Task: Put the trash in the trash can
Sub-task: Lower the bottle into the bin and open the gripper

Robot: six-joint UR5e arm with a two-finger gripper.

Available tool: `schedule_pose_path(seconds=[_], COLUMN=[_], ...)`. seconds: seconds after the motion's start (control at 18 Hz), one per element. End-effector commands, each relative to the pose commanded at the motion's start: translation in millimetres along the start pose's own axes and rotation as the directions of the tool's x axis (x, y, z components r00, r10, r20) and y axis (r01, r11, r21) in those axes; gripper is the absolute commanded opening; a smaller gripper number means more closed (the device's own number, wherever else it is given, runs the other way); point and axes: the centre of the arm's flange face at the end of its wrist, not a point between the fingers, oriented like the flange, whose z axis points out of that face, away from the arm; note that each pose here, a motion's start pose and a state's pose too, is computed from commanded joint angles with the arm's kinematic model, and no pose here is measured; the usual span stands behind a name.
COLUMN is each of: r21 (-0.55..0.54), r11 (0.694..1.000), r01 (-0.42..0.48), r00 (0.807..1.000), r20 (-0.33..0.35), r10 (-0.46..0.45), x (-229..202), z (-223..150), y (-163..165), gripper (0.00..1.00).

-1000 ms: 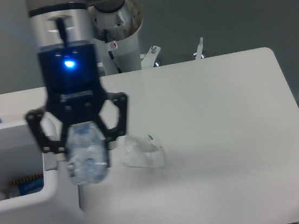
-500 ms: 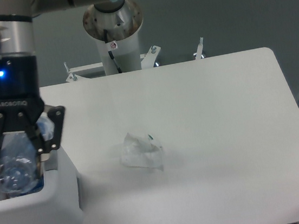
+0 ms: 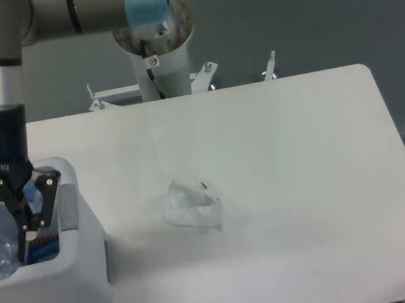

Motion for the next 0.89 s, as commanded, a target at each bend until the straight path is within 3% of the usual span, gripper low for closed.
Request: schedule_pose_path(seconds=[0.33,0.56,0.61,0.72,0.89], r21=[-0.044,-0.071,-0.074,-0.080,-0.081], r11=[0.999,0.997,0.997,0.997,0.997], r01=[-0.009,-0.007,-0.007,-0.008,0.004], r00=[1.000,1.000,1.000,1.000,1.000], r20=[-0.010,-0.008,-0.008,-0.006,-0.003], r10=[0.008,0.006,0.006,0.008,-0.004], x=[8.4,5.4,5.1,4.7,3.8], z=[29.9,41.6,42.7,42.7,40.2], y=[12.7,22.6,23.7,26.4,28.0], gripper=[0.57,0.65,0.71,1.00,1.00])
